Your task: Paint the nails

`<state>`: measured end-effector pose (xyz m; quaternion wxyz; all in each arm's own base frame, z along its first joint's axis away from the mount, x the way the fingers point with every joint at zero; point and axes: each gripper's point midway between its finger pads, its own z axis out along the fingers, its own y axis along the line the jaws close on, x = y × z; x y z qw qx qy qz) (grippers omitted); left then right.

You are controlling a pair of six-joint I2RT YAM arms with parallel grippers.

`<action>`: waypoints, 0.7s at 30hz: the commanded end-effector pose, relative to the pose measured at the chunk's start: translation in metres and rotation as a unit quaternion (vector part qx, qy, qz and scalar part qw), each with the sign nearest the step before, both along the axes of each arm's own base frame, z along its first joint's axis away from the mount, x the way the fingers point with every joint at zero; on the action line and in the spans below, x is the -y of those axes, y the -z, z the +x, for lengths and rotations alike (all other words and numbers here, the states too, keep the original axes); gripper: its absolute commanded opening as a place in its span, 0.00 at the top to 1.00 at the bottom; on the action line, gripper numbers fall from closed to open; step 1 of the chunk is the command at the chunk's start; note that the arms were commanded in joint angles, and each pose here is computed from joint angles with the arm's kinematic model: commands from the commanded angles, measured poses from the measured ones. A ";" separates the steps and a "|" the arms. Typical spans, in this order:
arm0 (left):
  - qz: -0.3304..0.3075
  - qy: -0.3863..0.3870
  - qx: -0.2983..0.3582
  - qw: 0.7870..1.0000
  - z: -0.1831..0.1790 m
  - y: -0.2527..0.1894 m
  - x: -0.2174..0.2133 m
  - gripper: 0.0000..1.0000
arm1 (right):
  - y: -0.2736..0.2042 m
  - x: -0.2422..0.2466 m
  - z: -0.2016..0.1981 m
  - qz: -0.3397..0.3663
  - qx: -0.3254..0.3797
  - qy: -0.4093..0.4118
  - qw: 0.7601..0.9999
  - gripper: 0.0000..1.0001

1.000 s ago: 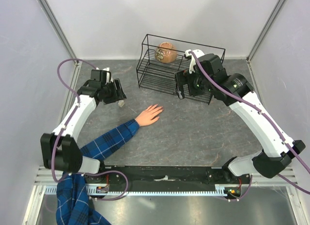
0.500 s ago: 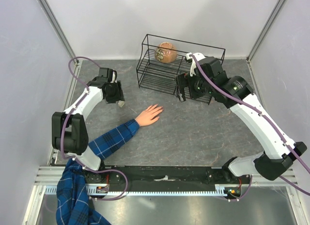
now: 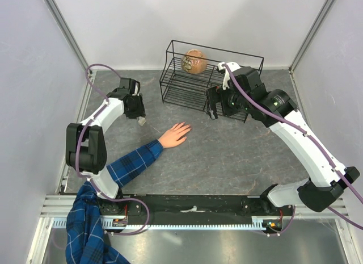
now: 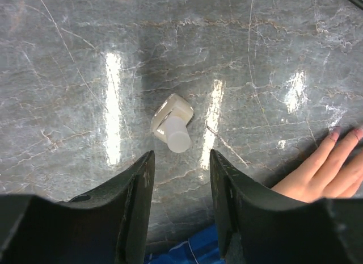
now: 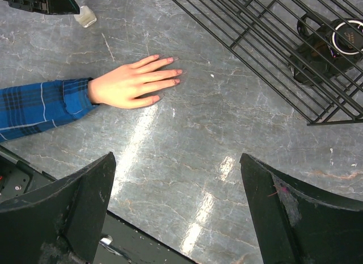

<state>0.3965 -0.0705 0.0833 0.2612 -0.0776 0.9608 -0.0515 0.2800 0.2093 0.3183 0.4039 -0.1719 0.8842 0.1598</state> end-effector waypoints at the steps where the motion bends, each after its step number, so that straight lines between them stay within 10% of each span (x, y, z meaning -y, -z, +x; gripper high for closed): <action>1: 0.040 0.010 0.047 0.998 0.027 -0.016 -0.005 0.51 | -0.008 0.000 -0.002 0.012 0.013 -0.002 1.000 0.02; 21: 0.058 0.025 0.021 0.998 0.034 0.001 0.001 0.69 | -0.007 0.003 -0.004 0.011 0.013 0.002 1.000 0.02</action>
